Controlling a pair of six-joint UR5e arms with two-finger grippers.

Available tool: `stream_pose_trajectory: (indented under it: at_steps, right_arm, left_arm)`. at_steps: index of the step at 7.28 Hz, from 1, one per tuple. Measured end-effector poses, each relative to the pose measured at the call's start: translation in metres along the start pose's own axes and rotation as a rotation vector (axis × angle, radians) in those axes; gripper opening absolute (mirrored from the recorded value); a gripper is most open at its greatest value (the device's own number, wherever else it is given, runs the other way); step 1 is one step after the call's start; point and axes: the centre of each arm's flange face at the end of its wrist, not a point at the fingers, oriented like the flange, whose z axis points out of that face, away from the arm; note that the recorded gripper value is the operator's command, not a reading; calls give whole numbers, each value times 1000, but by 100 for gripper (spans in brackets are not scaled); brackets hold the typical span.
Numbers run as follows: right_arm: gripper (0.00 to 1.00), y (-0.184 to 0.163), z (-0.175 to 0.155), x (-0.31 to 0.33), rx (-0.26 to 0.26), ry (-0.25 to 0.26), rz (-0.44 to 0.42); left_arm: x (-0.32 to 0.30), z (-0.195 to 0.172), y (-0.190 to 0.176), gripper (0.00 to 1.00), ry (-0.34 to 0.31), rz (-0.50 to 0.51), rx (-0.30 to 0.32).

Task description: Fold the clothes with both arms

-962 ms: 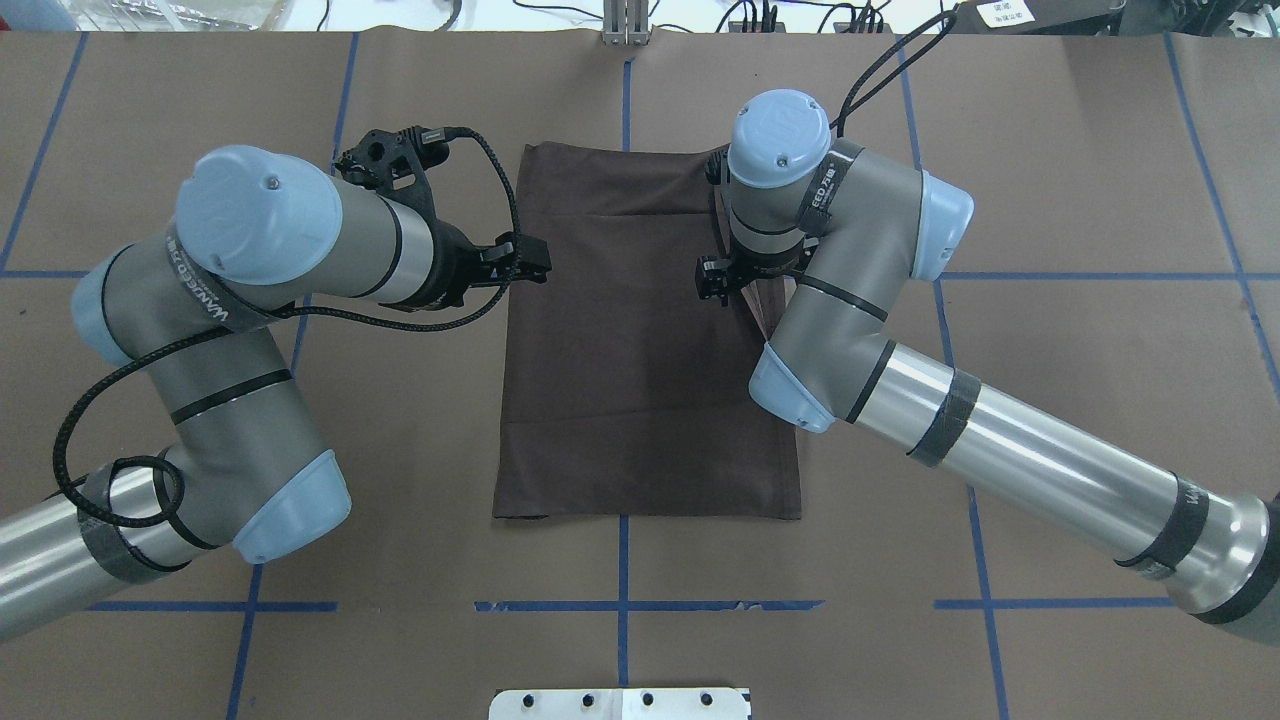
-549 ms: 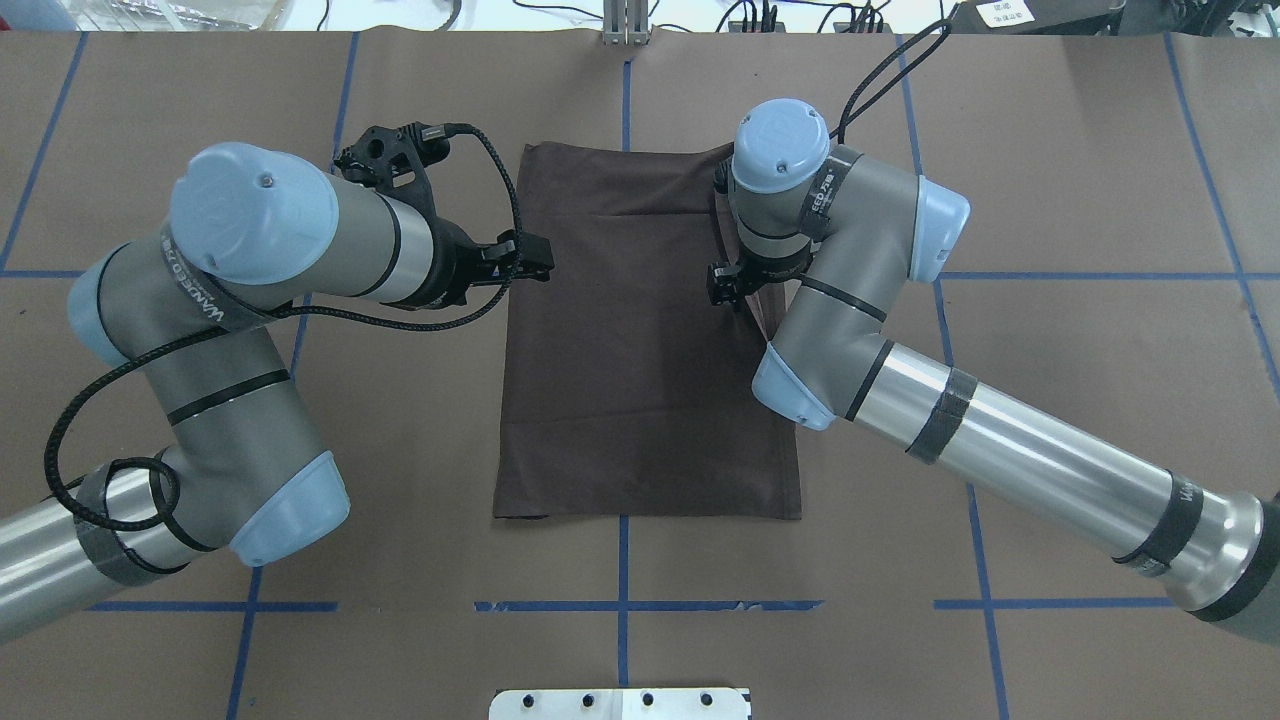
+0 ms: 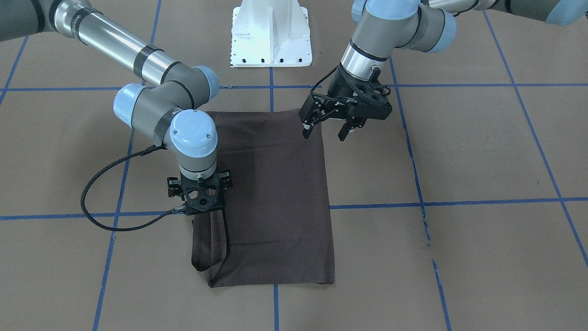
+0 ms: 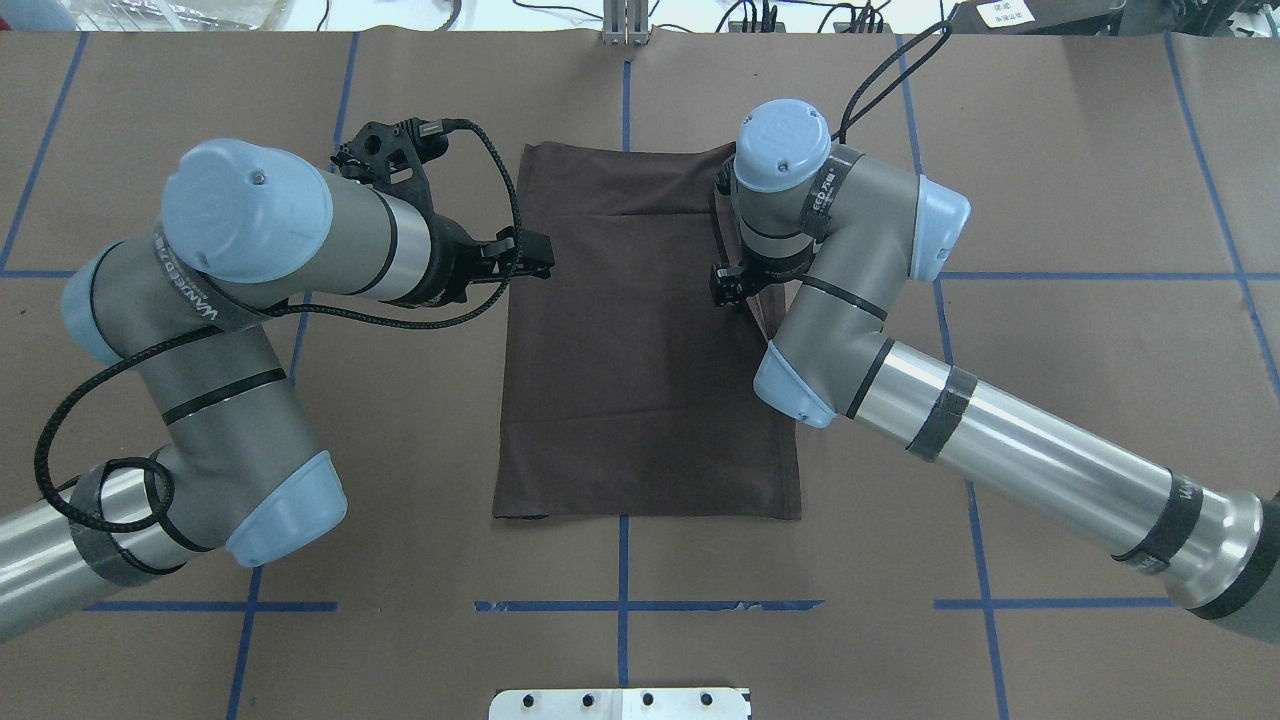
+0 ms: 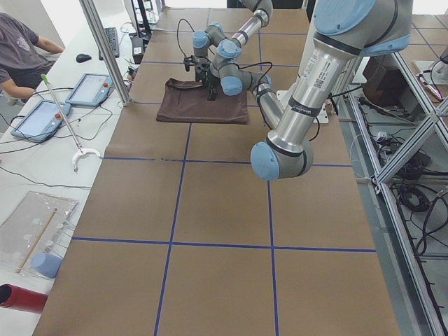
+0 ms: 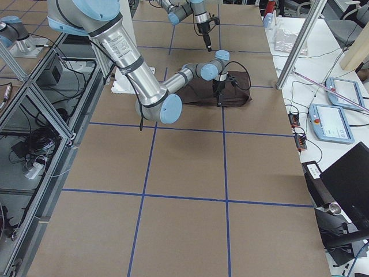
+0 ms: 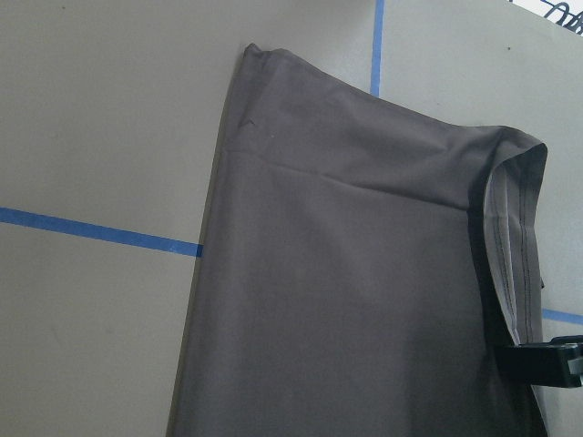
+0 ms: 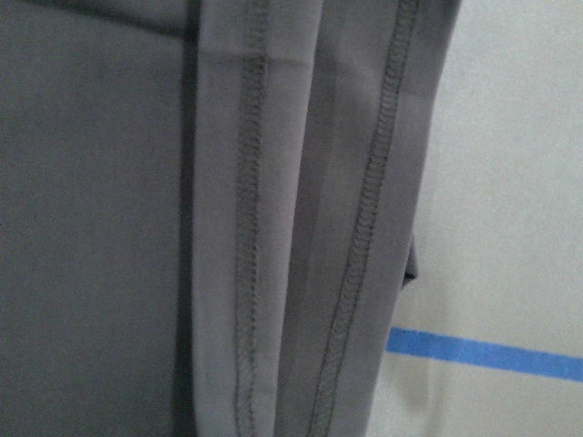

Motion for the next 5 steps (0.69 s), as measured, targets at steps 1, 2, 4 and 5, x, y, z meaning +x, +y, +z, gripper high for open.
stream_pose_trajectory:
  at_steps: [1,2,4,5]
  right_arm:
    - [100,-2,0,6,0,4,4]
    - [100,-6,0,16,0,8,9]
    - [100,-15,-1,41,1,18,14]
    - [100,-19,-2,59,-3,26,15]
  left_arm:
    - [0,0,0,100,0,0,0]
    - [0,0,0,100,1,0,0]
    - [1,0,1,100,2,1,-2]
    - [1,0,1,100,2,2,-2]
